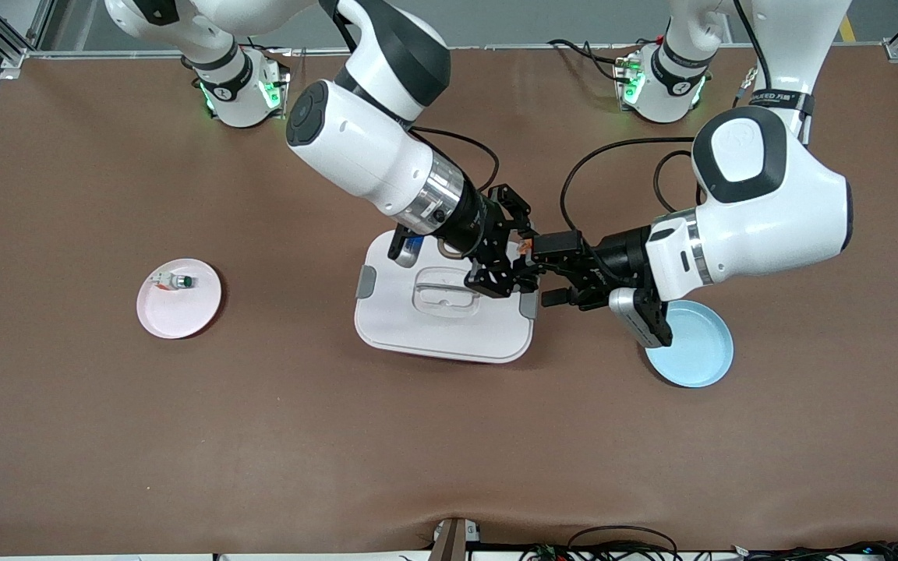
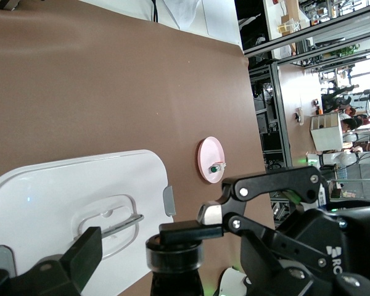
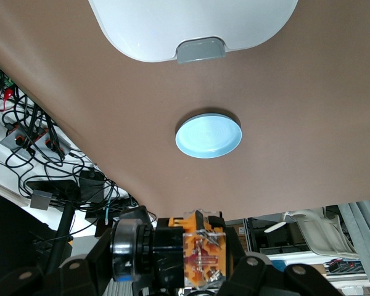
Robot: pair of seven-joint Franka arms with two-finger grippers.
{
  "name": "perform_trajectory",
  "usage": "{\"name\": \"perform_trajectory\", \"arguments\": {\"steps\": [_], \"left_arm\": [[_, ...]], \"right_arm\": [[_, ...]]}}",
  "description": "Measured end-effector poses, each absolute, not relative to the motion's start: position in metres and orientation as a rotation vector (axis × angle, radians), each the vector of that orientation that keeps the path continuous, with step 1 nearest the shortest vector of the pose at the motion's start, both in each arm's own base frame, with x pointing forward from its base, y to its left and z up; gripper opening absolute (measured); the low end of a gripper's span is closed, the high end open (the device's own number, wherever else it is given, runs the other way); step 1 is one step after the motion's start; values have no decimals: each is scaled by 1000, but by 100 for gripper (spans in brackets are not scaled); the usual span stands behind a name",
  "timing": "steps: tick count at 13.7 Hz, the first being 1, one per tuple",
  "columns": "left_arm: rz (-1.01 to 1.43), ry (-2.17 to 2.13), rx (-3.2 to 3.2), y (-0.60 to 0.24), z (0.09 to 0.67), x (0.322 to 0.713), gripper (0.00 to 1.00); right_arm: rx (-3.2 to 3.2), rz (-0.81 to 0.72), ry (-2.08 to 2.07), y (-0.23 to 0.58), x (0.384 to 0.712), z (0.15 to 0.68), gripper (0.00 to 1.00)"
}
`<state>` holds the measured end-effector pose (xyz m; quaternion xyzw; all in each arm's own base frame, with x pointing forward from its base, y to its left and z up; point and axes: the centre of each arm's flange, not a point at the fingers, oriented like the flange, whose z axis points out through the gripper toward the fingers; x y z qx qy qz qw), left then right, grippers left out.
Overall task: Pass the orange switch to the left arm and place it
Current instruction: 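Grasp the switch with the left gripper from the right gripper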
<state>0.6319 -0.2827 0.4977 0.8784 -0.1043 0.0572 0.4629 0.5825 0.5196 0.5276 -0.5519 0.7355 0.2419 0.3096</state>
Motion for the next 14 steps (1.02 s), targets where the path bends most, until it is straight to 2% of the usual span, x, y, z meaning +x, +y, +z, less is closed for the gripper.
{"name": "perform_trajectory", "arguments": {"steps": [8,14], "left_arm": [[112,-310,2155,-281,486,628,100],[149,-379,2132,-285,496,627,37]], "right_arm": [[-1416,605,1940,505,598,533,73],[-1421,599,1955,506,603,519,73]]}}
